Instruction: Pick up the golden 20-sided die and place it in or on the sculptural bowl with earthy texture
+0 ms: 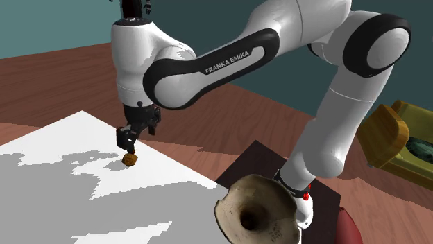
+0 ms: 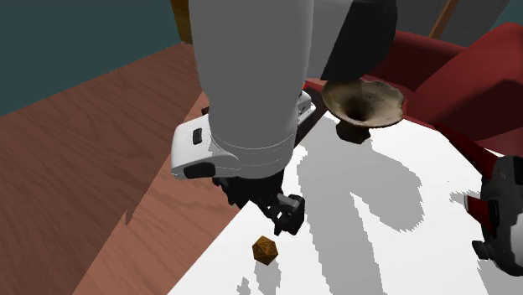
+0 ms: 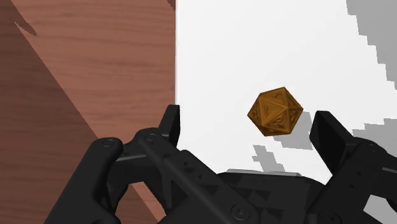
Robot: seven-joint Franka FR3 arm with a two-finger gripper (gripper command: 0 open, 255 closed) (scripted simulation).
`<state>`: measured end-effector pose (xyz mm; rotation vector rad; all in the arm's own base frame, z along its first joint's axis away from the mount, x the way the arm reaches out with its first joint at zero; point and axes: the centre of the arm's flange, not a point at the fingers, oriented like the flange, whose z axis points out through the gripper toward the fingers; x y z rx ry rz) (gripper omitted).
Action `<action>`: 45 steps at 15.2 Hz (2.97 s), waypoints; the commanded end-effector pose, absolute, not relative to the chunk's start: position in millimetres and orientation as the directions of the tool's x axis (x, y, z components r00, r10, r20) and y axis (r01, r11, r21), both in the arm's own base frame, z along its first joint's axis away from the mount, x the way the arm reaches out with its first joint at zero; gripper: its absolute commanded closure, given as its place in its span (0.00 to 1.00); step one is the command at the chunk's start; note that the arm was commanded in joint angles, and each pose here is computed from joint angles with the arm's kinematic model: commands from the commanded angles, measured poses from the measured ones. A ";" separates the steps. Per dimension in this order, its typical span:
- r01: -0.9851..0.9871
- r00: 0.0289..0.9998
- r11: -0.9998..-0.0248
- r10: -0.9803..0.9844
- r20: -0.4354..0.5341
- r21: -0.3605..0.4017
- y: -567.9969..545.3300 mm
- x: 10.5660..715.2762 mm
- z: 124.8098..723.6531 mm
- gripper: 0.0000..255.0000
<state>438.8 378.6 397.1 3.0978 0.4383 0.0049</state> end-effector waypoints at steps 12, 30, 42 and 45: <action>0.289 0.957 -0.957 0.289 0.001 0.008 416.8 450.6 339.6 0.00; 0.289 0.957 -0.957 0.289 0.001 0.008 416.8 450.6 350.2 1.00; 0.289 0.957 -0.957 0.289 0.001 0.008 416.8 450.6 413.5 1.00; 0.289 0.957 -0.957 0.289 0.001 0.008 416.8 450.6 429.4 1.00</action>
